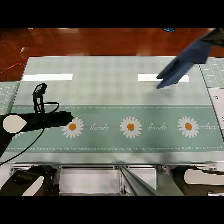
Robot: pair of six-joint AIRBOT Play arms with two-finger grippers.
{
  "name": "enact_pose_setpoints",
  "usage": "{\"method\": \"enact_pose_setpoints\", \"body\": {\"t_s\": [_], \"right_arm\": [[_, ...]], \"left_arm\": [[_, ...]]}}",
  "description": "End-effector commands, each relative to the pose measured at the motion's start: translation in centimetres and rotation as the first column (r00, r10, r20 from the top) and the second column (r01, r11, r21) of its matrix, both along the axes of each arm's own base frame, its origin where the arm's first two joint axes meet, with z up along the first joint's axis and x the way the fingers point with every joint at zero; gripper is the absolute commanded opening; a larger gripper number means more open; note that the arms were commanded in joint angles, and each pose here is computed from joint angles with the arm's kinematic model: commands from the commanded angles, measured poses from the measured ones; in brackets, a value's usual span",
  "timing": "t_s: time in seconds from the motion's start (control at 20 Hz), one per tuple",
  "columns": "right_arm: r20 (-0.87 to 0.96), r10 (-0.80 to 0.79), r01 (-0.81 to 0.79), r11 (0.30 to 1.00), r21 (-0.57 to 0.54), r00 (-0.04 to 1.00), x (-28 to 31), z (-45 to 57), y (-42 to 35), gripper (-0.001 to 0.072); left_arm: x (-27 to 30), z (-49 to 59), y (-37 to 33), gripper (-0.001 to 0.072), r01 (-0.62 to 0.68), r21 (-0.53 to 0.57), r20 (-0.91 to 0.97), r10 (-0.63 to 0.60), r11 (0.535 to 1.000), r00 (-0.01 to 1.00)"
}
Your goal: Fold the shirts.
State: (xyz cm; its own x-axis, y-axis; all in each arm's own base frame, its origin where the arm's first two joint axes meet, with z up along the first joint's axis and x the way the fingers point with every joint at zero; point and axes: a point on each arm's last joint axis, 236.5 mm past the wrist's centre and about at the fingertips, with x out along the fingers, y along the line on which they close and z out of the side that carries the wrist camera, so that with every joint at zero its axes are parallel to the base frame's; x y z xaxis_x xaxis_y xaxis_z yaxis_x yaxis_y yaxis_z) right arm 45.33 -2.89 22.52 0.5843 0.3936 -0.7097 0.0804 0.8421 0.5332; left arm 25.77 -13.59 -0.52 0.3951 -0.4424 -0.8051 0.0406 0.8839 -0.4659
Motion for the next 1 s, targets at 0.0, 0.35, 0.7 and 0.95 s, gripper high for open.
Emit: {"method": "enact_pose_setpoints", "body": {"t_s": [0.0,0.35,0.7,0.95], "right_arm": [[-0.116,-0.142,0.141,0.990,-0.017,0.983,-4.5,-0.8,-7.2,0.0026],[-0.438,-0.477,0.421,0.879,-0.225,0.762,-18.1,-6.4,-16.6,0.0026],[-0.671,-0.629,0.492,0.760,-0.425,0.393,-34.3,-14.8,-17.5,0.0037],[-0.674,-0.617,0.535,0.759,-0.371,0.407,-33.2,-16.8,-16.6,0.0411]], "left_arm": [[0.0,0.0,0.0,0.0026,-0.002,0.000,0.000,0.002,1.000,1.000],[0.6,0.2,0.1,0.0027,-0.015,-0.003,0.025,0.015,1.000,1.000],[1.5,0.7,0.3,0.0027,-0.034,-0.006,0.063,0.034,0.999,0.997],[2.2,0.9,0.8,0.0027,0.003,0.036,0.119,-0.007,0.999,0.993]]}}
